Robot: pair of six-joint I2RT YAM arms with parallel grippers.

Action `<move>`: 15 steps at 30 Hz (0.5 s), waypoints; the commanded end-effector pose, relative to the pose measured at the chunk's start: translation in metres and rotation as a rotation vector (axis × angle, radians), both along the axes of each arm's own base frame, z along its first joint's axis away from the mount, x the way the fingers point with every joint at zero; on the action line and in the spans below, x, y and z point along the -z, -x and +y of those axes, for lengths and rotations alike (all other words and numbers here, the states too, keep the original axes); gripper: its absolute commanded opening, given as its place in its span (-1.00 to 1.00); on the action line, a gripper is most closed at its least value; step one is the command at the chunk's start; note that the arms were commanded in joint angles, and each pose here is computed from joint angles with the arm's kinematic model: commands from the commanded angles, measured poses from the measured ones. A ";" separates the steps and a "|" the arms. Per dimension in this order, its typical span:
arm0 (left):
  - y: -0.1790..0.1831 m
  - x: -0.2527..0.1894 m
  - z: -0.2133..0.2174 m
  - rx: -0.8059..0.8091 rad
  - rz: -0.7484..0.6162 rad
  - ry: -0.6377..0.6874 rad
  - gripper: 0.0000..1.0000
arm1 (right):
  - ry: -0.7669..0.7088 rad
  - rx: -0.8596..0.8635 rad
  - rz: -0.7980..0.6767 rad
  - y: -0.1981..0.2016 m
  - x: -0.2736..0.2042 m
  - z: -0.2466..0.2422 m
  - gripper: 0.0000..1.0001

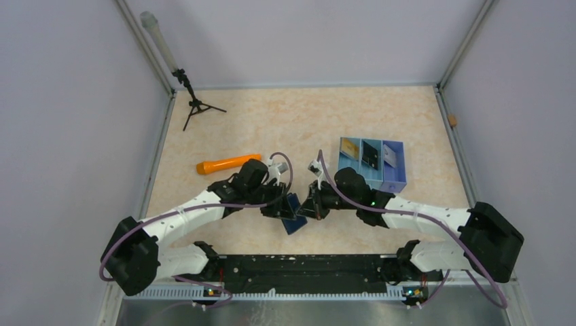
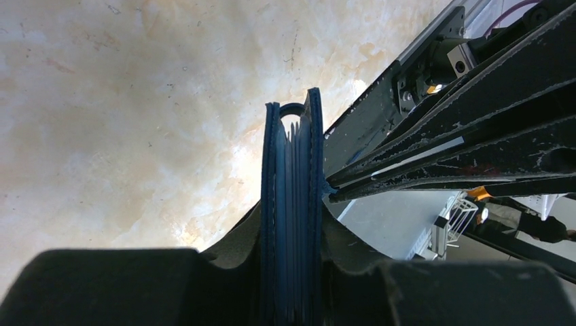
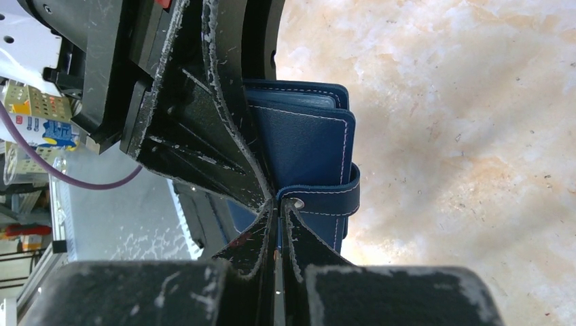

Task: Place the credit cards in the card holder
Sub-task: Close the card holder at the corner of the board.

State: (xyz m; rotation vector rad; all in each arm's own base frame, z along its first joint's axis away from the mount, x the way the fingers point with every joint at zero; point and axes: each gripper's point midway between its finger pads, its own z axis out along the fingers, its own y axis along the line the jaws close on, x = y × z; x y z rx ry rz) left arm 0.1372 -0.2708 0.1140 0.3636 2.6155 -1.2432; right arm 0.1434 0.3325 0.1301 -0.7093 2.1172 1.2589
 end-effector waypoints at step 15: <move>0.000 -0.058 -0.024 0.100 -0.152 0.228 -1.00 | -0.062 -0.017 -0.003 0.002 0.004 0.020 -1.00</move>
